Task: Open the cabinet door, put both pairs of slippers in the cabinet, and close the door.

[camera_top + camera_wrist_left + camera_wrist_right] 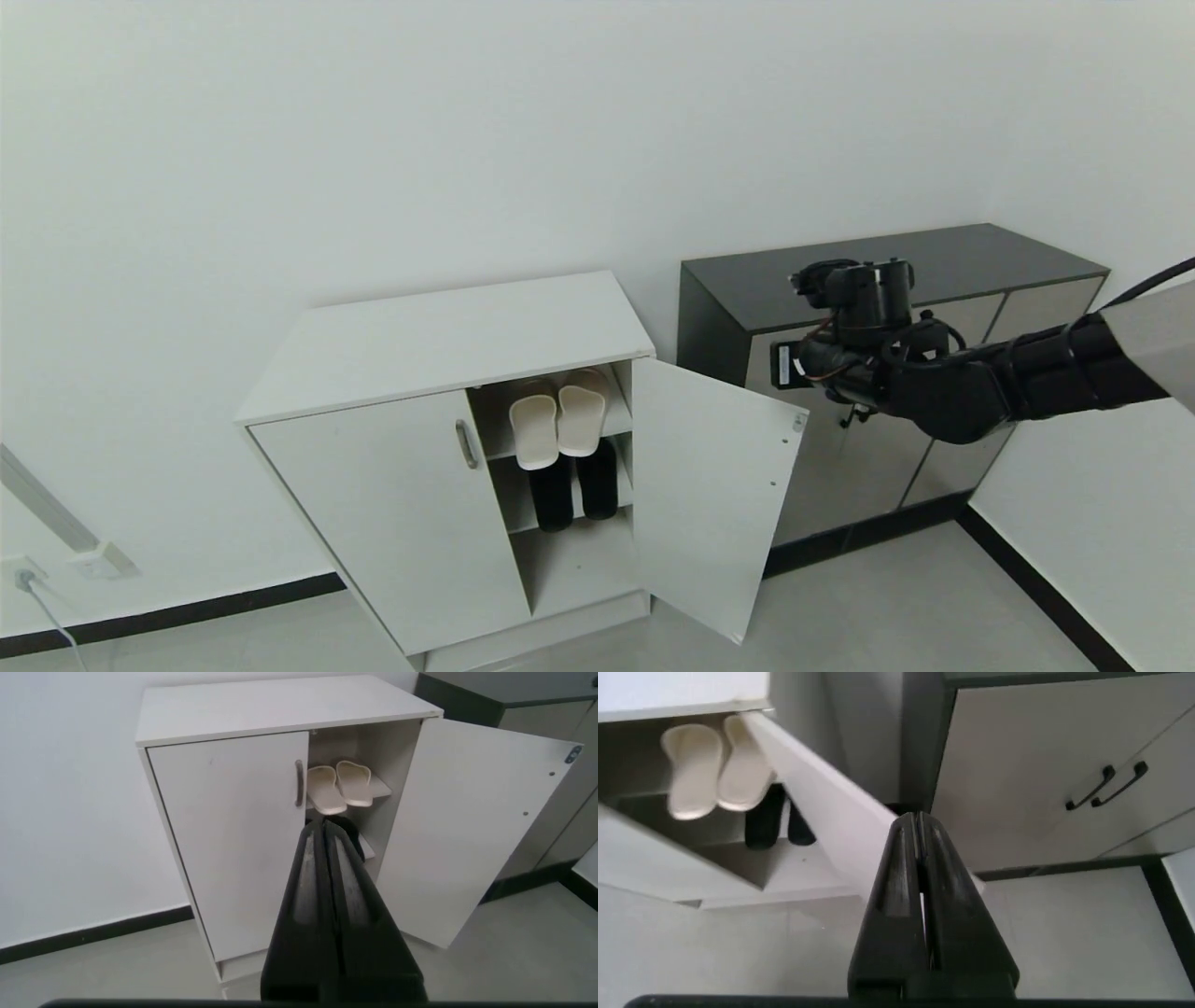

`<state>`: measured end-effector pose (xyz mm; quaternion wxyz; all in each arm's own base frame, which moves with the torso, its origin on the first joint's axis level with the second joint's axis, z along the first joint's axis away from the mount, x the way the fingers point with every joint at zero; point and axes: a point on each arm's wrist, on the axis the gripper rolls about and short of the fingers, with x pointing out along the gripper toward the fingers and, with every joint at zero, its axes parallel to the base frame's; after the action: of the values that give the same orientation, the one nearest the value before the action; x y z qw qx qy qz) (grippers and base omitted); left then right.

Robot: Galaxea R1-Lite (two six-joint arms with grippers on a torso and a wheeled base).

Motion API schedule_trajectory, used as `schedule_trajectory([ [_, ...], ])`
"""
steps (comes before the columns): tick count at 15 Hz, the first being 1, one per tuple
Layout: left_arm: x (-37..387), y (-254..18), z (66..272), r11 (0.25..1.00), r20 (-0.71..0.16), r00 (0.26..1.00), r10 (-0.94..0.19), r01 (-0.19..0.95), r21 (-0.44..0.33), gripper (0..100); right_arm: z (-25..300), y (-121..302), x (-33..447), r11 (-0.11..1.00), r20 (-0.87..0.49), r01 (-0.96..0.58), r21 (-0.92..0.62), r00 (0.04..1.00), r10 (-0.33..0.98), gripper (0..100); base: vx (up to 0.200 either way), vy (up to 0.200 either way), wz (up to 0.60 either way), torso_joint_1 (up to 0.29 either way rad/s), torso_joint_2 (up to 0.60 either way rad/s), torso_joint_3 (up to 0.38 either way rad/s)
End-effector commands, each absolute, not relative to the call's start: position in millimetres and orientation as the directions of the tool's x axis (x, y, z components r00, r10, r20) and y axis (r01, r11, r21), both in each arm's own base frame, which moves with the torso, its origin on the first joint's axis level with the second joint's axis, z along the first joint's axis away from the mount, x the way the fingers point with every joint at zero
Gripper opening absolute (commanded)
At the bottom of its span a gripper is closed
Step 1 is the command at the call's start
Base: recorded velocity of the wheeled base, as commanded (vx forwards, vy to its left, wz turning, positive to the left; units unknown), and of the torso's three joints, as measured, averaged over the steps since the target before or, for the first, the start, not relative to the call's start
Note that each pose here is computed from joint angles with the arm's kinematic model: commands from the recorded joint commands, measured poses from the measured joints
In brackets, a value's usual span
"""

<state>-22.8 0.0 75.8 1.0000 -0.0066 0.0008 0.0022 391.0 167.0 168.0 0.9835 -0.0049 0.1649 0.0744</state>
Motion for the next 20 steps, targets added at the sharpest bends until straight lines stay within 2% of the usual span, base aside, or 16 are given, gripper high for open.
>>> schedule_trajectory([
  [1,-23,0,76,1.0,-0.002,1.0,0.005,-0.005,-0.014,0,139,161,416,0.993,-0.368,-0.114,0.004,0.923,0.107,0,0.0,0.0,0.0,0.0,0.0,0.0],
  [5,-23,0,76,1.0,-0.002,1.0,0.006,-0.006,-0.014,0,113,159,432,0.996,-0.401,-0.094,0.005,0.912,0.088,0,0.0,0.0,0.0,0.0,0.0,0.0],
  [20,-23,0,76,1.0,-0.002,1.0,0.006,-0.006,-0.014,0,93,156,446,0.997,-0.422,-0.074,0.011,0.904,0.071,0,0.0,0.0,0.0,0.0,0.0,0.0],
])
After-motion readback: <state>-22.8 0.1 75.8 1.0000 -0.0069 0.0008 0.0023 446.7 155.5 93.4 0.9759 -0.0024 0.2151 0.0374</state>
